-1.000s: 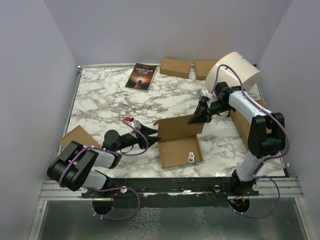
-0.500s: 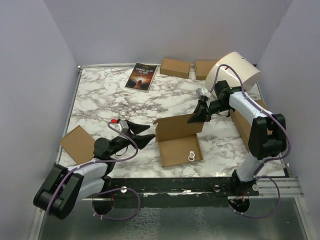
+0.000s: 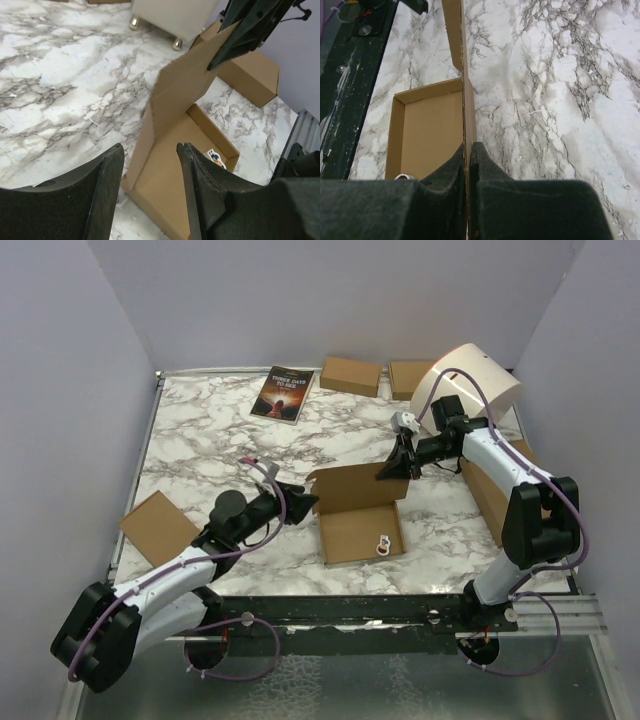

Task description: Fold the paper box

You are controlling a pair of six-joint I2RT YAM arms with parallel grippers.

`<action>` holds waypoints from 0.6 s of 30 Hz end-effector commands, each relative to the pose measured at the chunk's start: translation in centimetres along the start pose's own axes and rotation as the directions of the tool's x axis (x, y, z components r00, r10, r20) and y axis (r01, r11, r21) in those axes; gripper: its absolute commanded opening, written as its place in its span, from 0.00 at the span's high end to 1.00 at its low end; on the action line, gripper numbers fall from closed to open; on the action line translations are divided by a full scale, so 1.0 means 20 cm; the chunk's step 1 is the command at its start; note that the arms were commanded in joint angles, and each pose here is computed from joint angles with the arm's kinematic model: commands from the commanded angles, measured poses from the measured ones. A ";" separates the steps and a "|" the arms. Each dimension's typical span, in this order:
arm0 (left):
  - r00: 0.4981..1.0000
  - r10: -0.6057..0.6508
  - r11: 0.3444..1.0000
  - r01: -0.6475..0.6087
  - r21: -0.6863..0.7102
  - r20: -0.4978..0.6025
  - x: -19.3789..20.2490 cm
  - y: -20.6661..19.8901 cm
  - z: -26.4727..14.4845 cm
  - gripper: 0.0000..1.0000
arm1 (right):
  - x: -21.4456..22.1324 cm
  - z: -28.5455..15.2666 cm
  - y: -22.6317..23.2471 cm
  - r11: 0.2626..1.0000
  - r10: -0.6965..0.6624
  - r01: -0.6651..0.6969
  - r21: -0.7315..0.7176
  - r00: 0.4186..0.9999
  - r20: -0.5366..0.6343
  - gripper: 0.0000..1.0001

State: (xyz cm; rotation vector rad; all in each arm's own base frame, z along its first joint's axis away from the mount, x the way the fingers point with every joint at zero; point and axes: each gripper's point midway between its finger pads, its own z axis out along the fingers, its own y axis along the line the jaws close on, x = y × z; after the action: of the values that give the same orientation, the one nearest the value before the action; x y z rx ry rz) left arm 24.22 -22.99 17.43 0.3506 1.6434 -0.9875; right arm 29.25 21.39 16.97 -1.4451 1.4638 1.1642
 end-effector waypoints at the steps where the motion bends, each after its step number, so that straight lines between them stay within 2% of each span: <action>1: 0.996 0.059 0.991 -0.067 -0.113 -0.071 0.04 0.03 0.08 0.49 | -0.03 -0.02 -0.03 0.999 -0.027 0.028 0.039 1.000 -0.011 0.97; 3: 0.993 0.068 0.986 -0.083 -0.147 -0.101 0.05 0.04 0.11 0.51 | -0.02 -0.02 -0.03 0.999 -0.026 0.027 0.039 1.000 -0.012 0.97; 6: 0.986 0.064 0.972 -0.097 -0.212 -0.156 0.08 0.08 0.14 0.62 | -0.02 -0.02 -0.03 0.999 -0.028 0.028 0.043 1.000 -0.014 0.96; 9: 0.977 0.062 0.953 -0.118 -0.278 -0.204 0.10 0.13 0.14 0.67 | -0.02 -0.02 -0.04 0.999 -0.025 0.025 0.048 1.000 -0.017 0.96; 18: 0.975 0.031 0.926 -0.112 -0.361 -0.222 0.08 0.15 0.13 0.68 | -0.01 -0.03 -0.07 0.997 -0.019 0.022 0.080 0.999 -0.033 0.95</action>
State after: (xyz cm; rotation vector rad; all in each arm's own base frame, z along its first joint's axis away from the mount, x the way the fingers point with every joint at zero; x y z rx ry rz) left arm 26.95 -24.47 14.54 0.3152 1.9257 -0.6526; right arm 30.03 21.23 16.34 -1.4259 1.5117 1.1297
